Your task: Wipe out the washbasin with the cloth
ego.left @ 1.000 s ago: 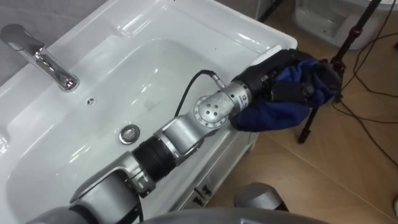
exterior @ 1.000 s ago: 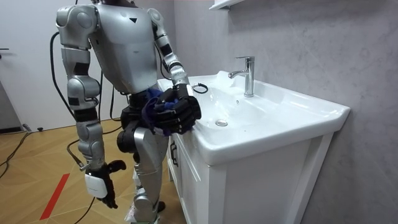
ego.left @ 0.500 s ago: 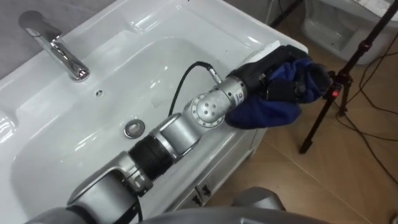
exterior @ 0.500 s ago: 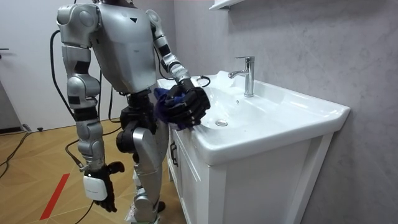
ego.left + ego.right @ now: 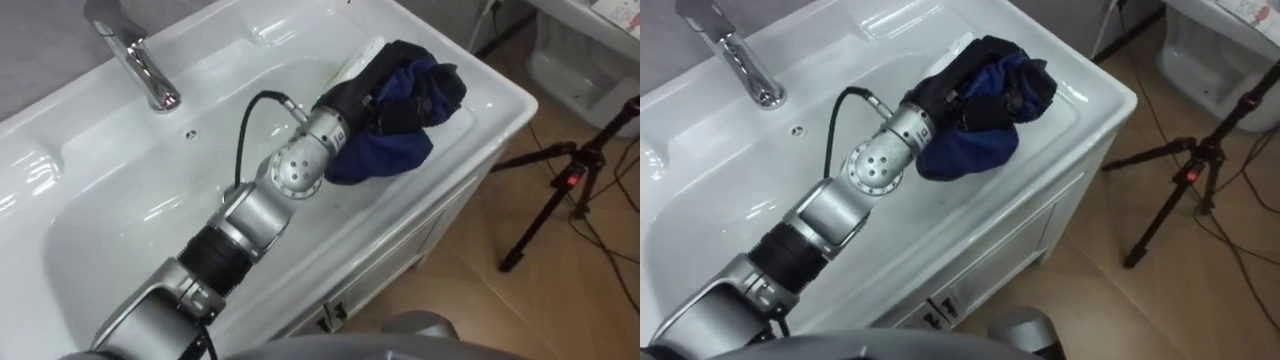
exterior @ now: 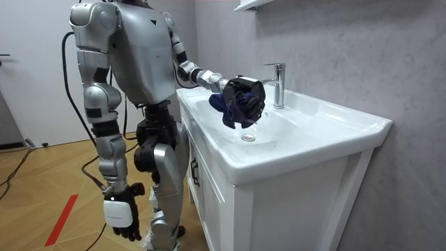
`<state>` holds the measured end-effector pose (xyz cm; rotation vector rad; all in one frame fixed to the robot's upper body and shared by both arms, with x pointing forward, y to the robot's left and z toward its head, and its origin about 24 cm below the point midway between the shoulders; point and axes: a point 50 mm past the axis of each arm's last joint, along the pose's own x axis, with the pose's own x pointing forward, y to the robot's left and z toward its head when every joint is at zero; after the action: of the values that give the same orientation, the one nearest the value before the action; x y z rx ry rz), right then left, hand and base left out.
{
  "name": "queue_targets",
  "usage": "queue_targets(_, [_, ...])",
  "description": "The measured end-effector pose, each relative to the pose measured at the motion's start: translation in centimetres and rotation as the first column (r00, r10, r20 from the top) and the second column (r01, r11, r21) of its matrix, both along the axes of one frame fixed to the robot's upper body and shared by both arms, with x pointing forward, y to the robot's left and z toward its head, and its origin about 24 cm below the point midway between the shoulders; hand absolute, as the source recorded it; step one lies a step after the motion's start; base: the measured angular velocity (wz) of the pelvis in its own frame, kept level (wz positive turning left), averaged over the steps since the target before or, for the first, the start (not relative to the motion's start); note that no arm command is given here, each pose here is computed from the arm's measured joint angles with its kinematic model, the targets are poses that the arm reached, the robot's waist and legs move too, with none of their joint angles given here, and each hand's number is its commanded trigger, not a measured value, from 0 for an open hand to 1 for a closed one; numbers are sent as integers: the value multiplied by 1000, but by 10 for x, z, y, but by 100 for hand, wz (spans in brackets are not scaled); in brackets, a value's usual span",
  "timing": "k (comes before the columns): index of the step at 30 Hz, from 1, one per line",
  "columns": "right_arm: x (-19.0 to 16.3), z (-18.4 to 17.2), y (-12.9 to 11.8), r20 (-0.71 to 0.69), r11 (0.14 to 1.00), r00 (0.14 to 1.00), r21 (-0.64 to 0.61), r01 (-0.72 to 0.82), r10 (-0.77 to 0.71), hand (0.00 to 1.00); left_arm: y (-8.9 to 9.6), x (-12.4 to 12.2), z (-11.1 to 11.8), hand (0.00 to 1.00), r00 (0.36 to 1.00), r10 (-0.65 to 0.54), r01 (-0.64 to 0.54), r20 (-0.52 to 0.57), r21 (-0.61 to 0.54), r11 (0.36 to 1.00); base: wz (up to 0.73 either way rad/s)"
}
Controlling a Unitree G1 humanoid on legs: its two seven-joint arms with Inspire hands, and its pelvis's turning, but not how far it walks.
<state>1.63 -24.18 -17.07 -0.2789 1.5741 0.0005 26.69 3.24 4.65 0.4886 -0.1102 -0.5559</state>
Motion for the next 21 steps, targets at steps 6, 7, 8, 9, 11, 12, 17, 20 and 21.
queue_targets(6, [6, 0, 2, 15, 999, 999, 2, -32, 32, 0, 4, -3, 5, 100, 999, 10, -11, 41, 10, 1000, 10])
queue_targets(7, [8, 0, 2, 20, 999, 999, 3, -36, 36, 0, 5, -3, 4, 100, 999, 16, -16, 37, 9, 1000, 12])
queue_targets(8, [10, 0, 3, 29, 999, 999, 0, -37, 37, 0, 8, -5, 2, 100, 999, 27, -27, 29, 5, 1000, 9])
queue_targets(9, [10, 0, 3, 33, 999, 999, -3, -38, 38, 0, 9, -6, 1, 100, 999, 34, -34, 24, 2, 999, 3])
queue_targets(11, [12, 0, 3, 41, 999, 998, -8, -39, 39, 0, 13, -9, -5, 100, 999, 52, -52, 2, 2, 999, 0])
queue_targets(12, [12, 0, 4, 42, 999, 998, -10, -39, 40, 0, 14, -10, -7, 100, 998, 56, -56, -4, 3, 998, 0])
queue_targets(17, [13, -1, 6, 50, 999, 998, -10, -34, 34, 0, 23, -15, -16, 100, 997, 77, -77, -7, 54, 996, 2])
queue_targets(20, [13, -1, 6, 58, 1000, 998, -9, -15, 15, 0, 29, -15, -18, 100, 994, 108, -110, 21, 87, 990, 7])
queue_targets(21, [13, -1, 6, 61, 1000, 998, -8, -5, 6, 0, 32, -15, -19, 100, 992, 125, -127, 30, 94, 987, 6])
